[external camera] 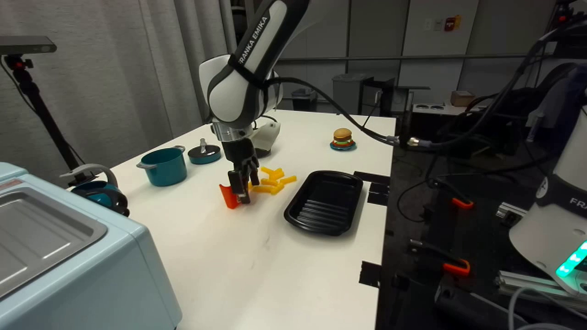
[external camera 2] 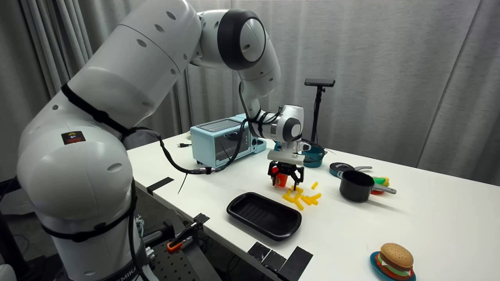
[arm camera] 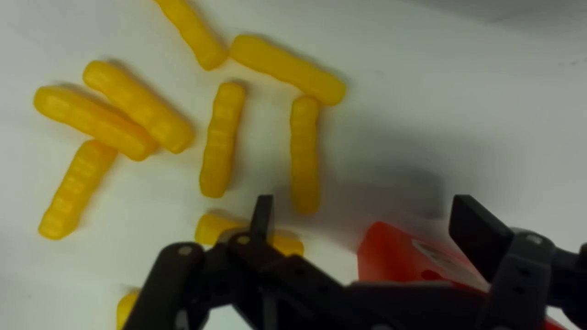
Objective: Put a plastic french fry in the red packet
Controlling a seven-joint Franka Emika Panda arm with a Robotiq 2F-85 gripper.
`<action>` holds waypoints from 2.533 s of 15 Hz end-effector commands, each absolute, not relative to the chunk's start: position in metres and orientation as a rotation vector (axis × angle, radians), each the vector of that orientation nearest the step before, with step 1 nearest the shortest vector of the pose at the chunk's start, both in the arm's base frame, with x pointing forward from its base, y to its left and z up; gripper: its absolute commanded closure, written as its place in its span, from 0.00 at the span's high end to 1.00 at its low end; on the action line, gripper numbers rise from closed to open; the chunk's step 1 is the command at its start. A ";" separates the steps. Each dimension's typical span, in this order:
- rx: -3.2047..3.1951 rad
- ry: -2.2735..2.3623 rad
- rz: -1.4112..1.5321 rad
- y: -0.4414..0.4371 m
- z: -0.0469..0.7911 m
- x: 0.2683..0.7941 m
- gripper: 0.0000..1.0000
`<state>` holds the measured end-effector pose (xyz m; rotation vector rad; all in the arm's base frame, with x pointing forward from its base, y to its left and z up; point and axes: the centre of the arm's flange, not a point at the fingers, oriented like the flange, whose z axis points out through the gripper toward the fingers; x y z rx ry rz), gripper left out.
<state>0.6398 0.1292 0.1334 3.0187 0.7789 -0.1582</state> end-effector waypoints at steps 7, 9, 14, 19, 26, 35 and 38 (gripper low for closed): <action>3.025 0.751 -0.163 0.098 0.129 0.639 0.22; 3.027 0.740 -0.159 0.093 0.131 0.638 0.06; 3.016 0.701 -0.149 0.078 0.142 0.631 0.04; 3.012 0.630 -0.155 0.054 0.160 0.612 0.04; 3.012 0.604 -0.010 0.090 0.213 0.622 0.04; 2.984 0.499 0.322 0.078 0.268 0.643 0.04; 2.983 0.514 0.407 0.077 0.277 0.647 0.04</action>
